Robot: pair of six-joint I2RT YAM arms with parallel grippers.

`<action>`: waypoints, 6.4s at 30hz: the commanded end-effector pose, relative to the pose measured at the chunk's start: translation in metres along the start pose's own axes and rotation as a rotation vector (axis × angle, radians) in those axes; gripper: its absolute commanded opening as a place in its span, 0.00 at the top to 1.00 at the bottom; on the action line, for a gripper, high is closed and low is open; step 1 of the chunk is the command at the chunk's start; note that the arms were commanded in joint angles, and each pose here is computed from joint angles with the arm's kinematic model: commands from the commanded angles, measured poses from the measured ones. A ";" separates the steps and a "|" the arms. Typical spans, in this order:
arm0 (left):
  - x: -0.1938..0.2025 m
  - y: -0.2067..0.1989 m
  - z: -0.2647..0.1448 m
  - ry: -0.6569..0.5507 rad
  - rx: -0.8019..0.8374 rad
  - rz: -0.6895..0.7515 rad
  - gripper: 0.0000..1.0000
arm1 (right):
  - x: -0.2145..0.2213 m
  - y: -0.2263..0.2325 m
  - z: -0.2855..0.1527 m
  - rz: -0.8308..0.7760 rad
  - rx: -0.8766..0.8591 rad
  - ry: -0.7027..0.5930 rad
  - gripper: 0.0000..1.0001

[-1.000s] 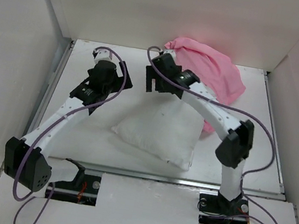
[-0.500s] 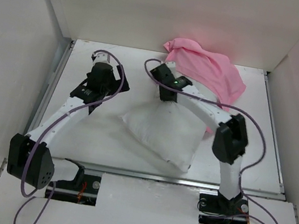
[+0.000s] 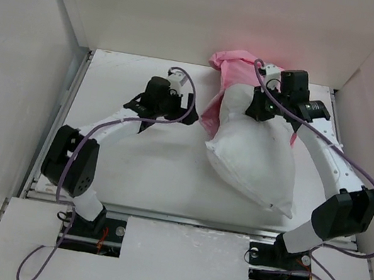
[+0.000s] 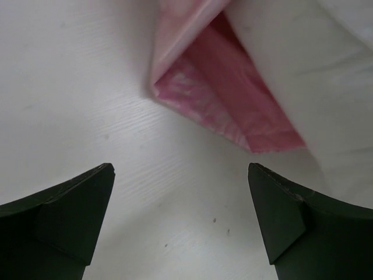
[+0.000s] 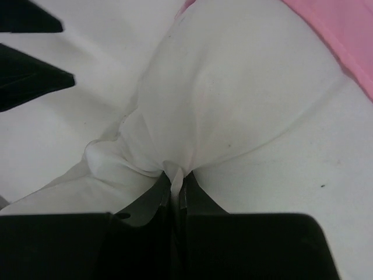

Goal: Put the pillow into the pillowcase

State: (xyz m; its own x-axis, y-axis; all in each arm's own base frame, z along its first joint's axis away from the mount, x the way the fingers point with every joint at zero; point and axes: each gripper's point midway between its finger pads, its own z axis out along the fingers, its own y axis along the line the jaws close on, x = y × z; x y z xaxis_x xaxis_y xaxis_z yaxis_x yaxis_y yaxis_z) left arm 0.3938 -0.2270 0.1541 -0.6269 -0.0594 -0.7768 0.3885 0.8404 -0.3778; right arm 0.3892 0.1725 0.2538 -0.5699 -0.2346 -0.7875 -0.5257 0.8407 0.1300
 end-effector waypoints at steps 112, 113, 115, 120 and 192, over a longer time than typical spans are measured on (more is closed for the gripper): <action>0.059 -0.177 -0.151 0.182 0.651 -0.032 1.00 | -0.126 0.005 0.099 0.521 0.617 -0.884 1.00; 0.059 -0.178 -0.155 0.172 0.657 -0.039 1.00 | -0.118 0.007 0.111 0.510 0.604 -0.847 1.00; 0.062 -0.176 -0.157 0.171 0.648 -0.051 1.00 | -0.115 0.013 0.118 0.499 0.560 -0.828 1.00; 0.066 -0.161 -0.158 0.158 0.553 -0.070 0.74 | -0.108 0.054 0.113 0.385 0.307 -0.746 0.83; -0.097 -0.010 -0.093 -0.128 -0.300 0.133 0.00 | 0.007 0.054 0.047 0.058 -0.020 -0.197 0.20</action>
State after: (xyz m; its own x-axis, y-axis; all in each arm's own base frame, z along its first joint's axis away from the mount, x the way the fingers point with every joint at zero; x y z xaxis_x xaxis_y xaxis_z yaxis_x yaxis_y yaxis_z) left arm 0.4089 -0.1787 0.2309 -0.5953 0.0215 -0.8032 0.1886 0.9754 -0.1137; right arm 0.3792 0.2656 0.2253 -0.4682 -0.1141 -0.8762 -0.5969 0.7720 0.2184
